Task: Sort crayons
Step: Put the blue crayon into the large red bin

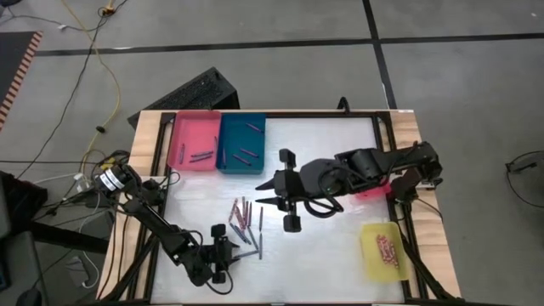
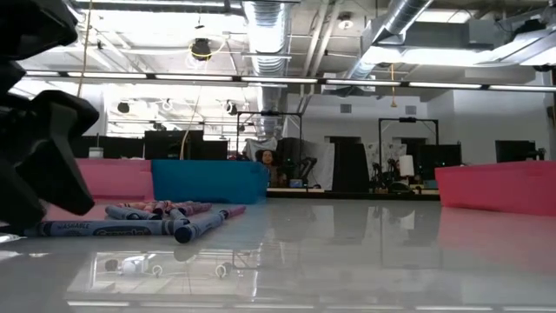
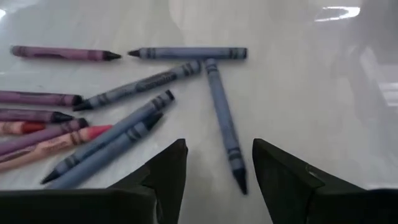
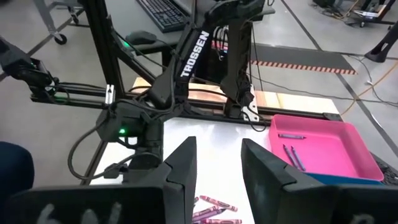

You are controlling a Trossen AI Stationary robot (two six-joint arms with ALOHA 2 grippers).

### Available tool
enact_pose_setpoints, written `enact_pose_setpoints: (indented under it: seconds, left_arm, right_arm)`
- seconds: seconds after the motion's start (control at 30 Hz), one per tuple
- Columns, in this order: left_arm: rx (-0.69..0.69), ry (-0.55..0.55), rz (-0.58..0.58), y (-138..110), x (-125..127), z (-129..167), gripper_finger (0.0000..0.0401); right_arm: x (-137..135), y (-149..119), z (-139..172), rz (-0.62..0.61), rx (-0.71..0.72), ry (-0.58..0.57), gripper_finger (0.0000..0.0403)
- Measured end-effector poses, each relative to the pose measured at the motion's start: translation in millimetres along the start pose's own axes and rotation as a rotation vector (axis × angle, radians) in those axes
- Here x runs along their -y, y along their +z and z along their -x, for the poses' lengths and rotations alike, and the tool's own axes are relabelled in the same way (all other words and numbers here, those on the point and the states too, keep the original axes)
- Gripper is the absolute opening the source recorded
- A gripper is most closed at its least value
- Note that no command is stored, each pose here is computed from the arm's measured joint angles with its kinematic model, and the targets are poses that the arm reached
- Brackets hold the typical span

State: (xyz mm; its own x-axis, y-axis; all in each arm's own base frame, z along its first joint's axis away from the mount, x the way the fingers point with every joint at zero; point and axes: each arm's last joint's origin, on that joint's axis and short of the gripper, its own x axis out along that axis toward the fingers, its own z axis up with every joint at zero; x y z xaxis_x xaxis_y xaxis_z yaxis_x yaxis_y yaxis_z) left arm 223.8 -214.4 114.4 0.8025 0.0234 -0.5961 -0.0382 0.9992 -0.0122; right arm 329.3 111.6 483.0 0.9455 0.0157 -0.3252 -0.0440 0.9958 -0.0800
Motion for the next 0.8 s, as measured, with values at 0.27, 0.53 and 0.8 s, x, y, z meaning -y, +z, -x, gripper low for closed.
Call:
enact_pose_setpoints:
  seconds: [0.27,0.53,0.8]
  left_arm:
    - [-0.025,-0.012,0.003,-5.5,1.2,-4.1,0.0148]
    - [-0.056,0.004,0.070,-17.6,2.1,-13.6,0.0102]
    - [-0.074,-0.015,0.067,-16.3,2.9,-9.0,0.0013]
  right_arm:
    - [0.0,-0.3,-0.7,0.003,-0.002,0.000,0.0122]
    - [-0.6,-0.5,-0.6,-0.003,-0.003,0.003,0.0122]
    - [-3.4,-1.3,0.3,0.000,-0.010,0.010,0.0122]
